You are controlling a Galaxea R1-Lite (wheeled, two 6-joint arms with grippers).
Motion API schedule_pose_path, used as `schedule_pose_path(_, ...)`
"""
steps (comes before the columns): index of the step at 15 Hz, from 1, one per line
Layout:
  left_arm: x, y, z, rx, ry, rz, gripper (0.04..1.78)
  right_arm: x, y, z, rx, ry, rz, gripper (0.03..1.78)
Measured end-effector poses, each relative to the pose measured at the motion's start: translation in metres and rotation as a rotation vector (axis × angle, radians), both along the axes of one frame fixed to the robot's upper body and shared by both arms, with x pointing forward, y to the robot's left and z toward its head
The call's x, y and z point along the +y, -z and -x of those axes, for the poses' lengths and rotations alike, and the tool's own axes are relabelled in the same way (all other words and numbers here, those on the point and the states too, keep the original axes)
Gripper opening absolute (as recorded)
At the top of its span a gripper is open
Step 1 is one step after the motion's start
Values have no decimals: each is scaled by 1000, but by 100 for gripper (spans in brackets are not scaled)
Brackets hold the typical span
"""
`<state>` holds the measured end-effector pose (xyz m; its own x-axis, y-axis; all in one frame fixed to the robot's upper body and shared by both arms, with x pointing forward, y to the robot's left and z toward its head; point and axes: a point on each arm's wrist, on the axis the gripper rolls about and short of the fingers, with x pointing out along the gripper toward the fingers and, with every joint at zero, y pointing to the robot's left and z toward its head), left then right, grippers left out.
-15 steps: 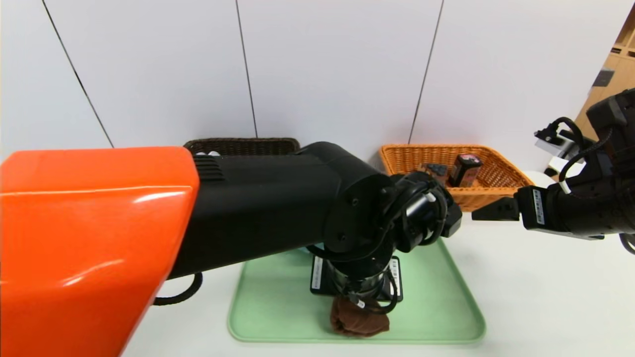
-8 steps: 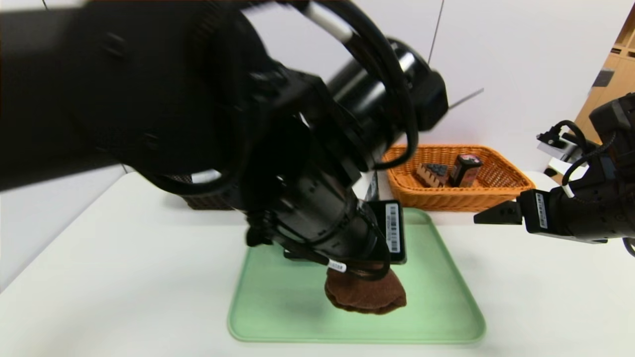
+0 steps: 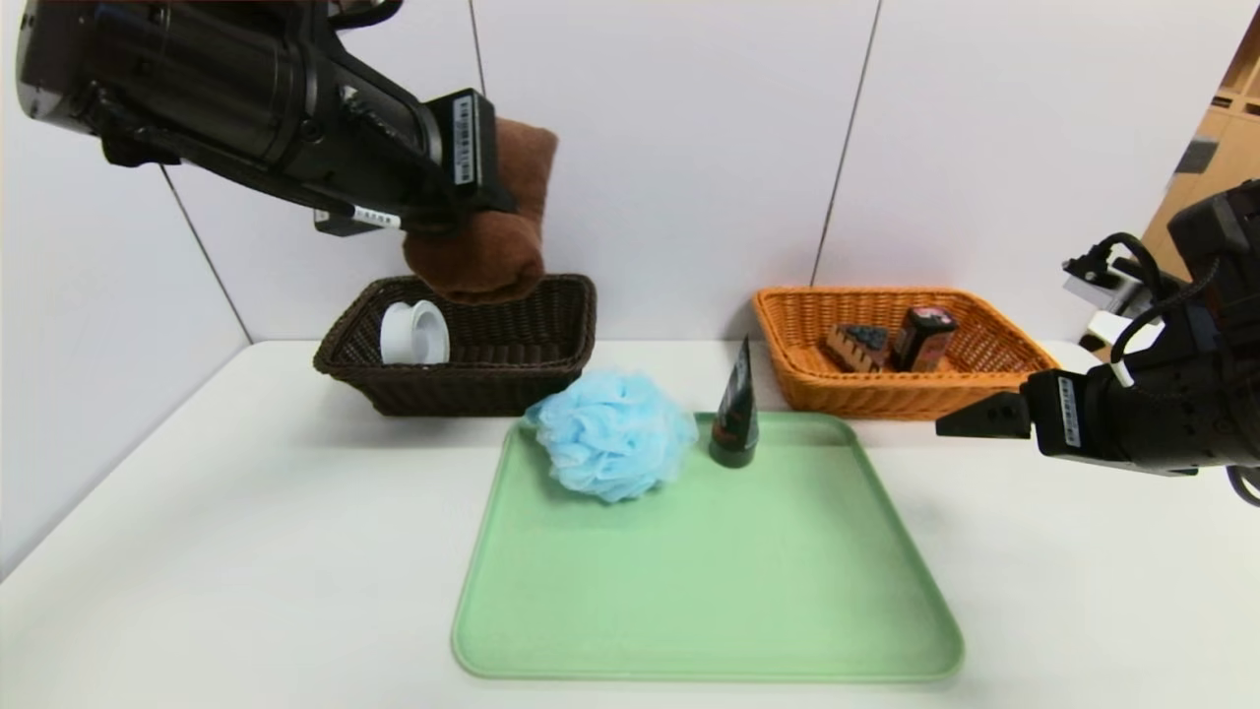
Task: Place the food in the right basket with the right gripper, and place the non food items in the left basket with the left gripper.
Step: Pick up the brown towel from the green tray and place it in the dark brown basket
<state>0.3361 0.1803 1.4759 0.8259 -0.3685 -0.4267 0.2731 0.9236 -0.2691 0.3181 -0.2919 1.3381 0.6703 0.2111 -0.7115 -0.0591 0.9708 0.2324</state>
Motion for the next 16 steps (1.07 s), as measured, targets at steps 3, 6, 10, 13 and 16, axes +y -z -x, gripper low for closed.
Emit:
schedule_pose_path(3,24,18,-55,-35,-125,-42,33,0,1,-1,2,4,0,170)
schedule_pose_path(6,34,55,-106,14,-188,-92,33,0,2,-2,7,5,1,170)
schedule_pose_path(10,33,94,-147,44,-206,-123,33,1,5,-5,18,0,6,170)
schedule_pose_path(13,30,117,-163,80,-206,-143,41,1,6,-7,23,-2,8,170)
schedule_pose_path(16,33,128,-176,68,-220,-136,85,1,7,-8,26,-2,8,170)
